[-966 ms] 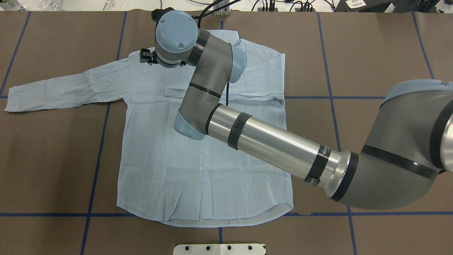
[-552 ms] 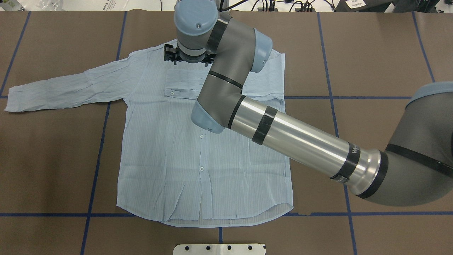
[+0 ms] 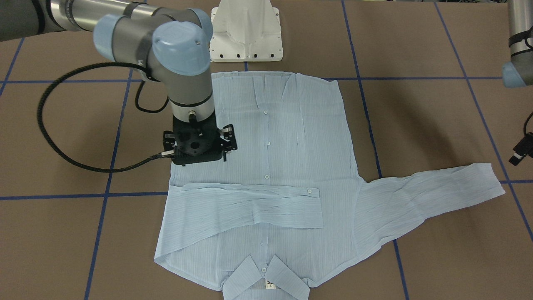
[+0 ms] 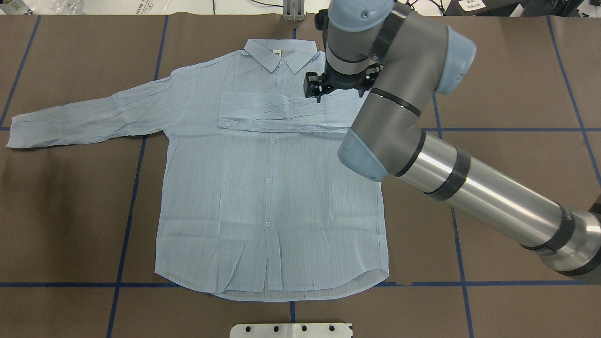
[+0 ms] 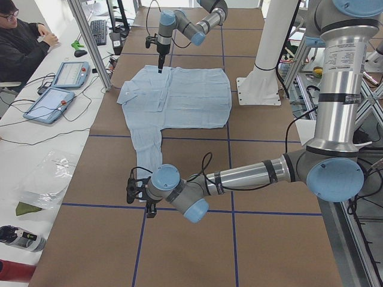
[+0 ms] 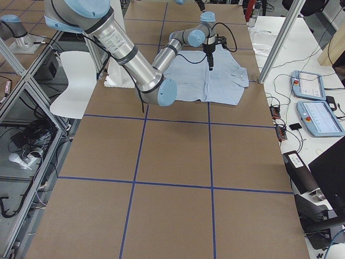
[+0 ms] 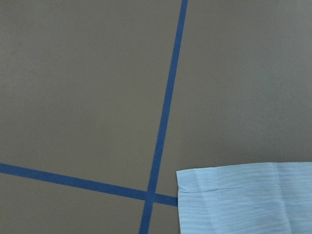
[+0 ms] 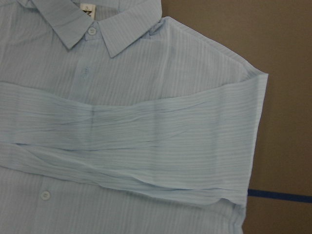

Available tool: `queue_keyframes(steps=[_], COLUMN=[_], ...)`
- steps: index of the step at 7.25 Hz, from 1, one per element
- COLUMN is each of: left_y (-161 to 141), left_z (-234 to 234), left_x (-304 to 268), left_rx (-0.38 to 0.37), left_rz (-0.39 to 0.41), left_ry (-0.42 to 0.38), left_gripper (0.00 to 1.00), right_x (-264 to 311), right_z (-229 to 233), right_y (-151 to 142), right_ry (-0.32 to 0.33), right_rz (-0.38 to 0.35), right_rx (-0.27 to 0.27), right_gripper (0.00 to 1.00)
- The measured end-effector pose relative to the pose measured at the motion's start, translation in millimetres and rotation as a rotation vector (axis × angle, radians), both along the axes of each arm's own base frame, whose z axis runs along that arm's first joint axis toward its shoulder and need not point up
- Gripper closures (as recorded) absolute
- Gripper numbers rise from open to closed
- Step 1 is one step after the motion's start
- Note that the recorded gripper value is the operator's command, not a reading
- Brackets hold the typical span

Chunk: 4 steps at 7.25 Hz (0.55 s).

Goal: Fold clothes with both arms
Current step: 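Release the sleeve and draw the right gripper back toward its side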

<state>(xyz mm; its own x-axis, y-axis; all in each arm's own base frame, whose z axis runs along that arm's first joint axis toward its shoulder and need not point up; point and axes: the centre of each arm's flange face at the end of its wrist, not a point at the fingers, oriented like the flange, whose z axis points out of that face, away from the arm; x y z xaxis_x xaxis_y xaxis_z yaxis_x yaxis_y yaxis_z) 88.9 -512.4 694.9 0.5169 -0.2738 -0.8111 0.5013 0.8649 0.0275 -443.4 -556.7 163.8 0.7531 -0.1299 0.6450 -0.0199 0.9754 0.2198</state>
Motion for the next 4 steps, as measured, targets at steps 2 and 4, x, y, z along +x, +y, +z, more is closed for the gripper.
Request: queue_keyframes(steps=[2, 4], left_y=[4.2, 7.4], left_z=[5.2, 13.0], left_x=[40.8, 55.8], left_rx=[-0.026, -0.028], left_rz=[-0.062, -0.072], left_ry=[-0.024, -0.054], left_gripper=[0.19, 0.28], right_x=[28.9, 32.4], right_z=[19.6, 22.6], right_y=[4.6, 5.9], right_ry=[0.019, 0.02], right_rz=[-0.037, -0.043], right_rx=[0.0, -0.001], right_gripper=[0.0, 0.0])
